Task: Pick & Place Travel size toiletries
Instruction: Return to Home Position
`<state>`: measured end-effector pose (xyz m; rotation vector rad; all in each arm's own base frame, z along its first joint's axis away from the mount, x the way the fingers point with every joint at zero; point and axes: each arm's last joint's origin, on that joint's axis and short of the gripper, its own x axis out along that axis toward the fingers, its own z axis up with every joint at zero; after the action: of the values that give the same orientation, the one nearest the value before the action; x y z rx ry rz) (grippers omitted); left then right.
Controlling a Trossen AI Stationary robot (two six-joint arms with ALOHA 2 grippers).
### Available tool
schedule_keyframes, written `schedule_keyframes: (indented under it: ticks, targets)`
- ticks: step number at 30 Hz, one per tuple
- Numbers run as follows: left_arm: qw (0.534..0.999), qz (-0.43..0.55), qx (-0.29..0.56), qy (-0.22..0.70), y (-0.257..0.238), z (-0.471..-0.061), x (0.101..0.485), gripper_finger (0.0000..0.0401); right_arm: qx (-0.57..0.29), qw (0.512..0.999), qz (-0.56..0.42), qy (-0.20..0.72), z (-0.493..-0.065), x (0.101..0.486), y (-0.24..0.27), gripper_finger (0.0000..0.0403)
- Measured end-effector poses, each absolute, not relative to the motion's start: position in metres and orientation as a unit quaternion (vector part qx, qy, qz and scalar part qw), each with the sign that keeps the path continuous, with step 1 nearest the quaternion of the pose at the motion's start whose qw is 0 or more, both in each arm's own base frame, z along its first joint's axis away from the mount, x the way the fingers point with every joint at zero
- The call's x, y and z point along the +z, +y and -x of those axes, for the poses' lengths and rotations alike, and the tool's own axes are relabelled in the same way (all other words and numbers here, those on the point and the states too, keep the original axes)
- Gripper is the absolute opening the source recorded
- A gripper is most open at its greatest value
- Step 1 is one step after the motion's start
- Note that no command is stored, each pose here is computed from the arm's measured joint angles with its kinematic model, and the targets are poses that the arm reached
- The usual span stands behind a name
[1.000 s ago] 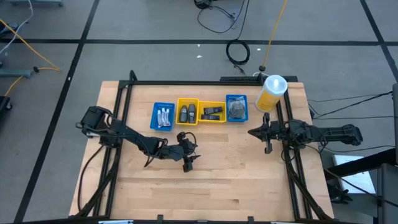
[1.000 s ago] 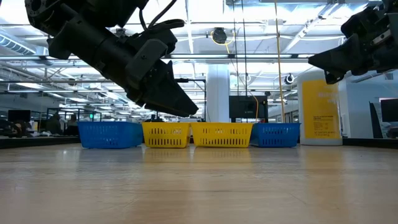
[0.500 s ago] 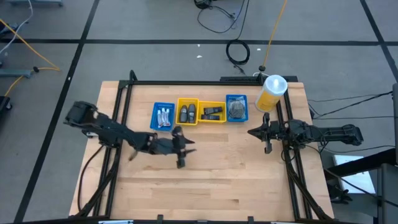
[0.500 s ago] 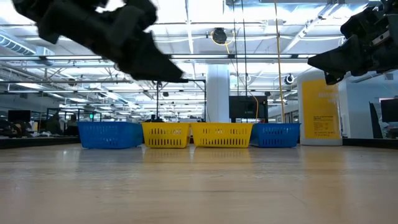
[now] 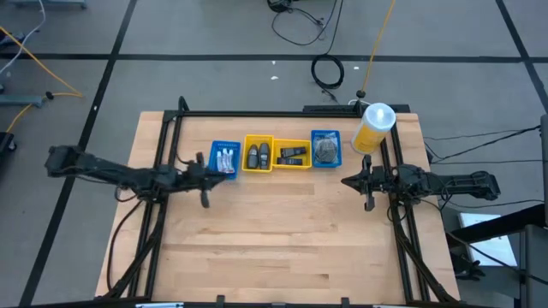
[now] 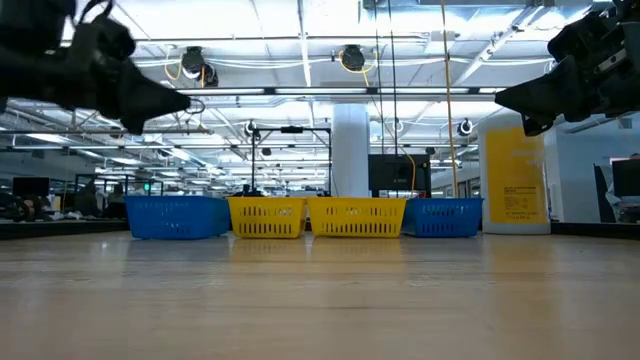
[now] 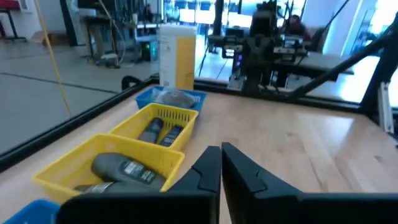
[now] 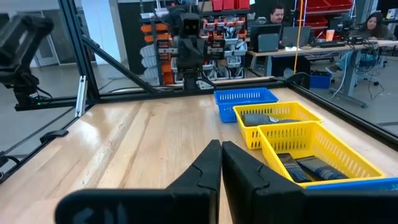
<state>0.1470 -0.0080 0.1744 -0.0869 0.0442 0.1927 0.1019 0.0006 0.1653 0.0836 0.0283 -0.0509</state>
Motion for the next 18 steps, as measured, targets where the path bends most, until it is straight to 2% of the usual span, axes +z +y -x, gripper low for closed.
schedule_keyframes:
  ticks: [3,8,12,18]
  targets:
    - [0.995,0.055,0.085,0.007,-0.003,-0.132,0.165,0.0017,-0.025,0.999,-0.042,0.014,-0.102,0.165,0.001,0.0009]
    - [0.996,0.05,0.073,-0.009,0.001,-0.12,0.171,0.0003,-0.025,0.999,-0.042,0.014,-0.102,0.165,0.001,0.0009]
    - [0.996,0.032,0.079,-0.026,0.003,-0.112,0.175,0.0012,-0.025,0.999,-0.042,0.013,-0.102,0.166,0.001,0.0008]
    - [0.996,0.018,0.081,-0.007,0.003,-0.1,0.169,0.0007,-0.025,0.999,-0.042,0.013,-0.102,0.166,0.001,0.0009]
